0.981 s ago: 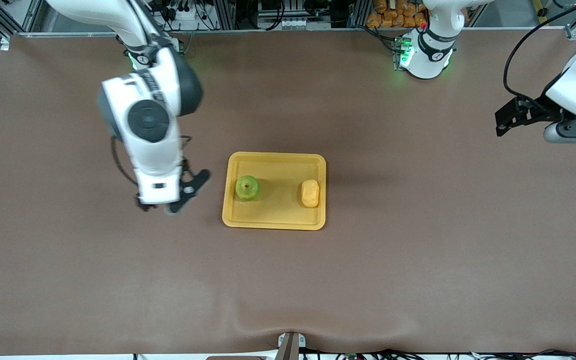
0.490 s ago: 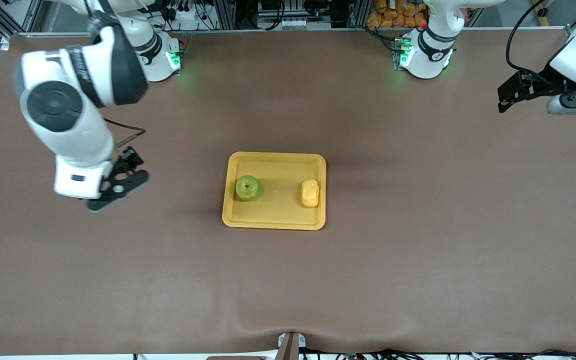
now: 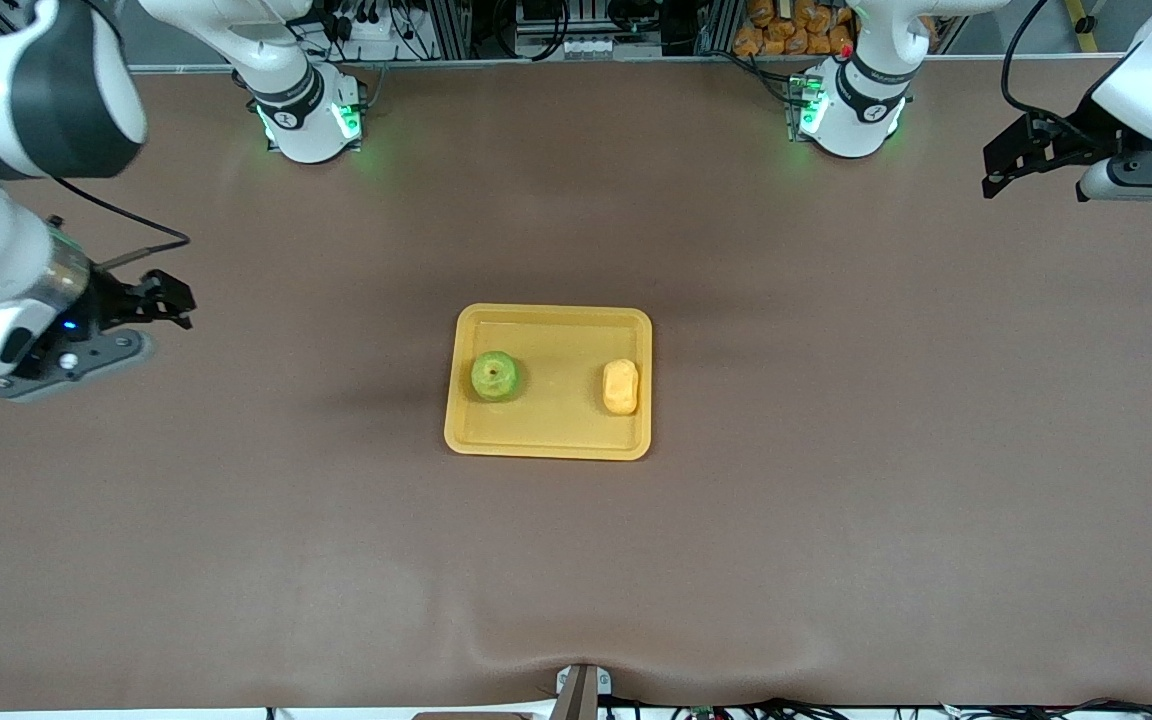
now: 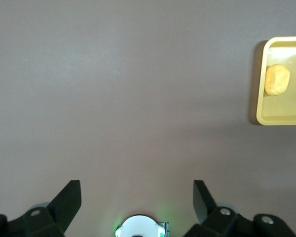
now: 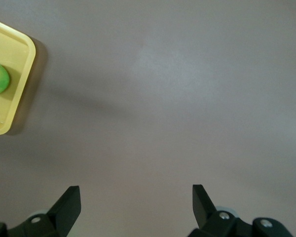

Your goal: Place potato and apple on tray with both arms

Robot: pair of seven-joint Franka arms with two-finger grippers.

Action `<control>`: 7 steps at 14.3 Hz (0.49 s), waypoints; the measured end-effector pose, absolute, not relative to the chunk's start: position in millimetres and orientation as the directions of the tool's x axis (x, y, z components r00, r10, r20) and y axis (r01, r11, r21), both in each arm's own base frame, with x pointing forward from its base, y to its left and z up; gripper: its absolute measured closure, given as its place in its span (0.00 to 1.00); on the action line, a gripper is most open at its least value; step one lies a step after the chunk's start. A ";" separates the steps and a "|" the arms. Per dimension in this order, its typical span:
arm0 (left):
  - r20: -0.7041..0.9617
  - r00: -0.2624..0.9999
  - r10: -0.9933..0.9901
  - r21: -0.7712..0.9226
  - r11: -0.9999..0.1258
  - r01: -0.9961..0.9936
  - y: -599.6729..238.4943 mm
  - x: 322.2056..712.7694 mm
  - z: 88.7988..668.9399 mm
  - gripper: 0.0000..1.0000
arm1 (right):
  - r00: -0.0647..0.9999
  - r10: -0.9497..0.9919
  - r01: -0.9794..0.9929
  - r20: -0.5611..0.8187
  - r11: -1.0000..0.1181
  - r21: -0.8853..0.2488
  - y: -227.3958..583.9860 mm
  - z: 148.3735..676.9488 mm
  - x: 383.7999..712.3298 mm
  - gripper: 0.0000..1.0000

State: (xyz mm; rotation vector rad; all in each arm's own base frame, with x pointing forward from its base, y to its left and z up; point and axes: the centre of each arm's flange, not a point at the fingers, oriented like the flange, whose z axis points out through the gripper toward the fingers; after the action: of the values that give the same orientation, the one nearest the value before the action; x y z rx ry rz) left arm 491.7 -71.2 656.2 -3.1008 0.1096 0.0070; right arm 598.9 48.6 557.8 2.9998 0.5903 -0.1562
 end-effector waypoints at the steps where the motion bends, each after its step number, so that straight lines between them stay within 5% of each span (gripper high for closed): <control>1: -0.008 0.998 -0.067 -0.038 -0.997 -0.067 -69.3 492.4 655.1 0.00 | 0.932 0.346 0.353 -0.108 -0.935 0.046 40.0 561.5 596.3 0.00; 7: -0.023 0.998 -0.057 -0.037 -0.998 -0.058 -64.6 496.7 649.3 0.00 | 0.992 0.103 0.105 -0.080 -0.994 0.029 19.2 585.0 572.4 0.00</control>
State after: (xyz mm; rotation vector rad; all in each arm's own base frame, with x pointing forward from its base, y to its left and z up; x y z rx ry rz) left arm 496.7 -64.6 649.3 -3.1027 0.0894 0.0346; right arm 572.4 19.2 585.0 3.1016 0.1620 -0.1216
